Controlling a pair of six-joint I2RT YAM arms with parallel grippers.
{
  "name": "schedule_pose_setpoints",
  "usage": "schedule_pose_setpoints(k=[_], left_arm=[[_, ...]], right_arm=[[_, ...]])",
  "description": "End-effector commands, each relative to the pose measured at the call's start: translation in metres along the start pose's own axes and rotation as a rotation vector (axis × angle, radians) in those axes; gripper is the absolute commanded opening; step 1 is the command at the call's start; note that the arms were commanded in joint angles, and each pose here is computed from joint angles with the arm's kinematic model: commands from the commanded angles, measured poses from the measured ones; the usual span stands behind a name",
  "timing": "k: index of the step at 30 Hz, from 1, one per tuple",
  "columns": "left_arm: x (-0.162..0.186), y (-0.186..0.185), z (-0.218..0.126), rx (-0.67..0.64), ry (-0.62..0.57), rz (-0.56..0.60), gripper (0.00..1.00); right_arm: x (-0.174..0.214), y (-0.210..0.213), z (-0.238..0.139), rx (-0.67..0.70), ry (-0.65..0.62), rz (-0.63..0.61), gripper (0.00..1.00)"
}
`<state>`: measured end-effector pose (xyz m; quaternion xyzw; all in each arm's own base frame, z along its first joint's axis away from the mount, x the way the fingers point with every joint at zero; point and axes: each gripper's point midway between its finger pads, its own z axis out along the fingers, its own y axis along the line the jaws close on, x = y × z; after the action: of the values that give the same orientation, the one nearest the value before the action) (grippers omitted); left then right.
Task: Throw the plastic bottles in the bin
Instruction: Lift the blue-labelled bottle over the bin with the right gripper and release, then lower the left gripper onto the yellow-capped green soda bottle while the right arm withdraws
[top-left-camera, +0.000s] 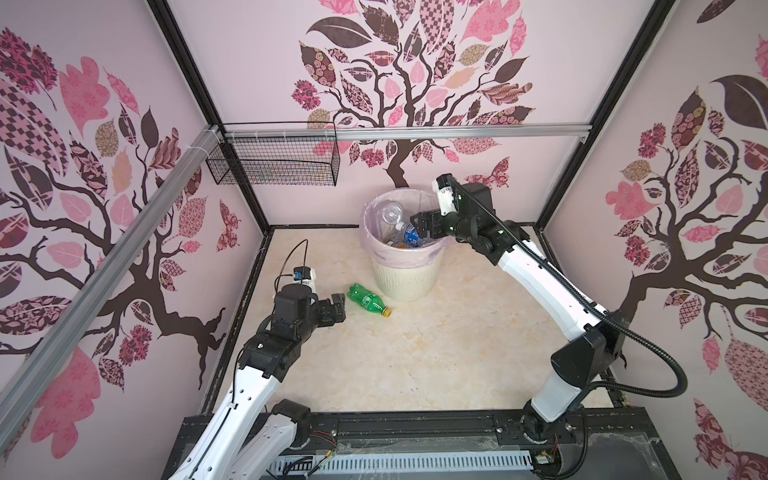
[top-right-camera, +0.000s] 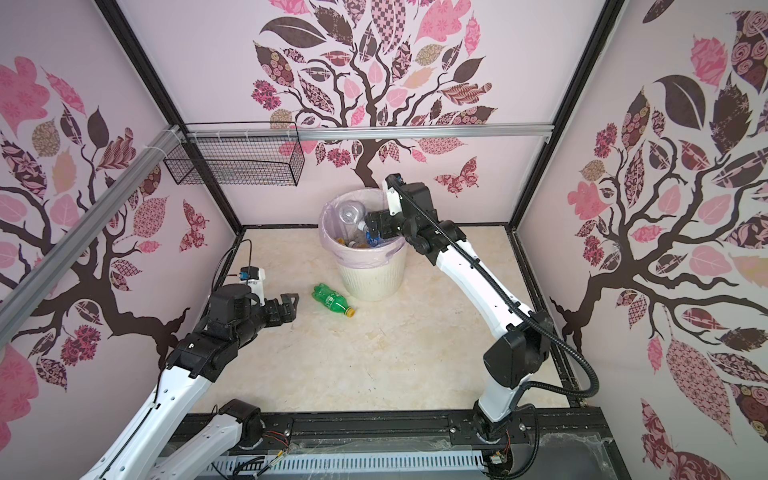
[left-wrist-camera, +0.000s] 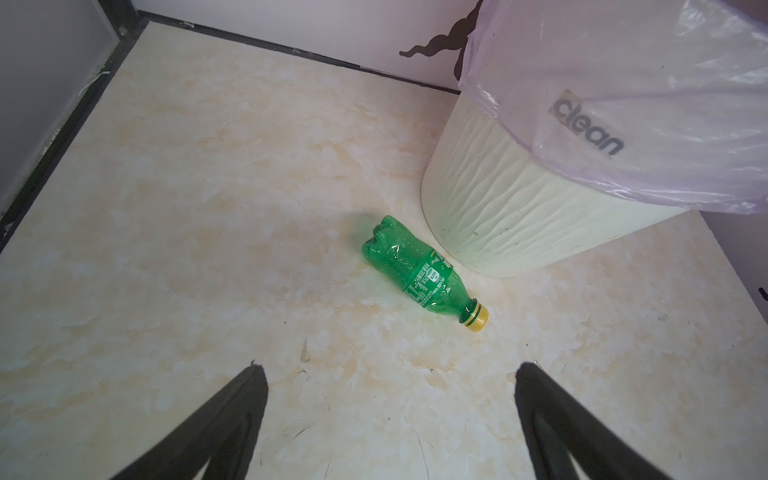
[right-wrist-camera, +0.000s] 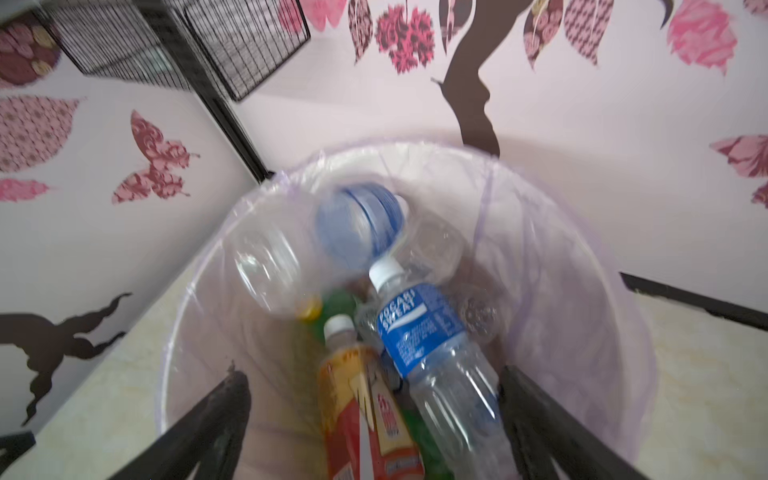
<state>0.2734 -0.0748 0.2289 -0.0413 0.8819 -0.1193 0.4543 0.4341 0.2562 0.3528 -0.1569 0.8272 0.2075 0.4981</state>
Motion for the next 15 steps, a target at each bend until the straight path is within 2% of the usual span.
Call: schedule_pose_setpoints(k=[1, 8, 11, 15], left_arm=[[-0.009, 0.003, 0.007, -0.02, -0.042, -0.056, 0.96], [-0.012, -0.009, 0.045, 0.013, -0.016, -0.177, 0.94], [-0.007, -0.013, 0.07, 0.002, 0.043, -0.225, 0.93], [0.001, -0.016, 0.101, -0.027, 0.123, -0.274, 0.93]], right_arm=[[-0.038, 0.008, -0.078, -0.01, -0.164, -0.03, 0.97], [0.004, -0.016, -0.156, 0.105, -0.227, -0.014, 1.0], [0.036, -0.032, -0.175, 0.171, -0.224, 0.012, 1.0], [0.081, -0.046, -0.182, 0.216, -0.182, 0.058, 1.0]])
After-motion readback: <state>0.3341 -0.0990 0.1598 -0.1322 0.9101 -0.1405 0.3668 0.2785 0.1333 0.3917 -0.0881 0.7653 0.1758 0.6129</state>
